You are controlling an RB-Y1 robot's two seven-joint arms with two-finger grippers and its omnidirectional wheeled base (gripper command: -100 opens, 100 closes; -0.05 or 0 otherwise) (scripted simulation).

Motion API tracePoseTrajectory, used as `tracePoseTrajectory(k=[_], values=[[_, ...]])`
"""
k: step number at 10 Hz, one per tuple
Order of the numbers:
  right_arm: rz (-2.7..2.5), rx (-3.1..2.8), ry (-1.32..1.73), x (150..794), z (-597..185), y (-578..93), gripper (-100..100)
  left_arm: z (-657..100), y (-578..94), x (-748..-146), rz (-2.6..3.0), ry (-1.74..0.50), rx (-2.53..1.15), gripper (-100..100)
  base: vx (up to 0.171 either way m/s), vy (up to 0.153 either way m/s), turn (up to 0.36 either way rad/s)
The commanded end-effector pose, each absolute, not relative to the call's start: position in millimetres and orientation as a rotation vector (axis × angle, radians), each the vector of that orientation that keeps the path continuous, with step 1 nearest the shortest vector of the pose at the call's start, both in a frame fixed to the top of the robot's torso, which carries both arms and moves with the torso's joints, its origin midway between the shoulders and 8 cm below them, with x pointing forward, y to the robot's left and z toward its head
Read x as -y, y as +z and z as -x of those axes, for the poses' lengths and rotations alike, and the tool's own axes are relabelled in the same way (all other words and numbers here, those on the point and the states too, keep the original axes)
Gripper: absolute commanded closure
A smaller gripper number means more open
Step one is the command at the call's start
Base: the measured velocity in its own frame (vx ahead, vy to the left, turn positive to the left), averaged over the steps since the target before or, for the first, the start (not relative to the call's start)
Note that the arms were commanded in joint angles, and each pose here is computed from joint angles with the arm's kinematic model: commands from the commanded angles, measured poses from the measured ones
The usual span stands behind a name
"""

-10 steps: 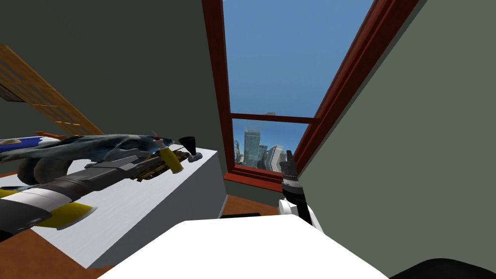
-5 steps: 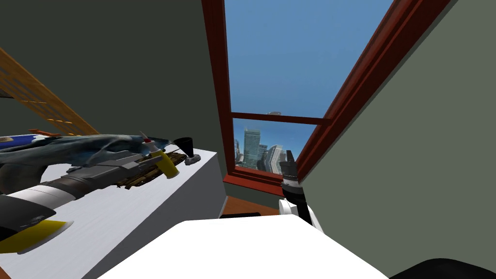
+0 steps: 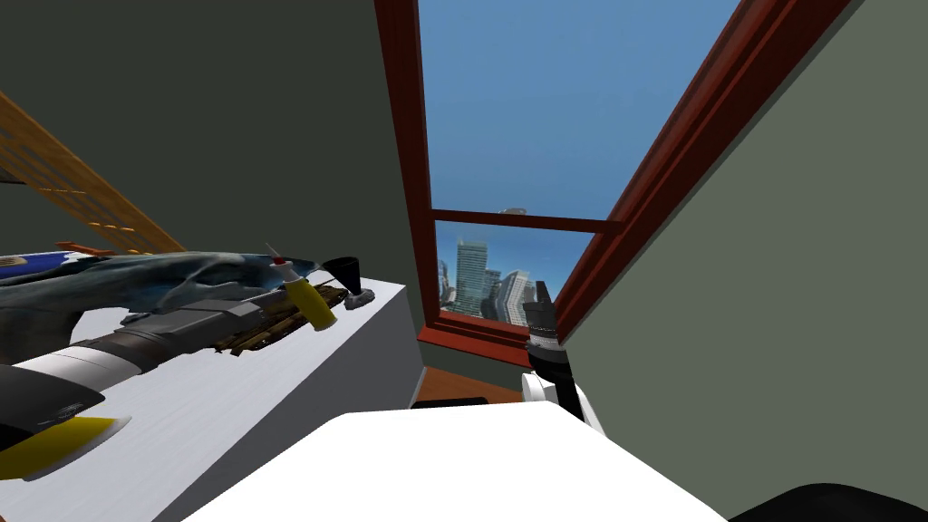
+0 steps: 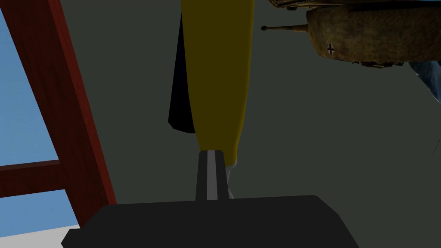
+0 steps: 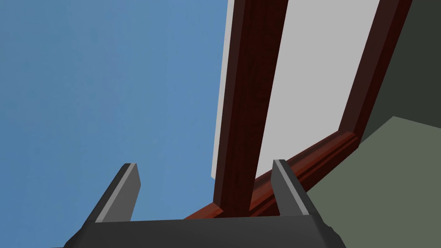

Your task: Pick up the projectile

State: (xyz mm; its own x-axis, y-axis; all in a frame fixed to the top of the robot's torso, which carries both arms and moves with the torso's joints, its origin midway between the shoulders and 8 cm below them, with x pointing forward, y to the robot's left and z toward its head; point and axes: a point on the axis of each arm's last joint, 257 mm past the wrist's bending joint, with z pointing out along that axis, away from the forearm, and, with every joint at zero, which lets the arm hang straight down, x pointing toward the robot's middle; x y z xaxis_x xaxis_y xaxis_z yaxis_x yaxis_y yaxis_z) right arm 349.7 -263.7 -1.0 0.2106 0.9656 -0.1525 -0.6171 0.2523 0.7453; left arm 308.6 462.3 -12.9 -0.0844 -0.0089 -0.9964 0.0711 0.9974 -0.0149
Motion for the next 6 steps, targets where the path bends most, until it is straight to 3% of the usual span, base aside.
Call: tracePoseTrajectory(k=[1,2,4,6], values=[[-0.613,-0.691,1.201,264,-350,-1,0,-309,-13,-462,-0.048,-0.066,-1.654,0,0.0,0.0,0.0],[-0.613,-0.691,1.201,264,-350,-1,0,-311,-18,-460,-0.092,-0.064,-1.677,-100,-0.121,0.032,-0.094],[-0.613,-0.691,1.201,264,-350,-1,0,-312,-25,-467,-0.113,-0.044,-1.692,-100,-0.161,0.047,-0.096],[-0.613,-0.691,1.201,264,-350,-1,0,-313,-29,-477,-0.116,-0.021,-1.691,-100,-0.141,-0.028,-0.042]])
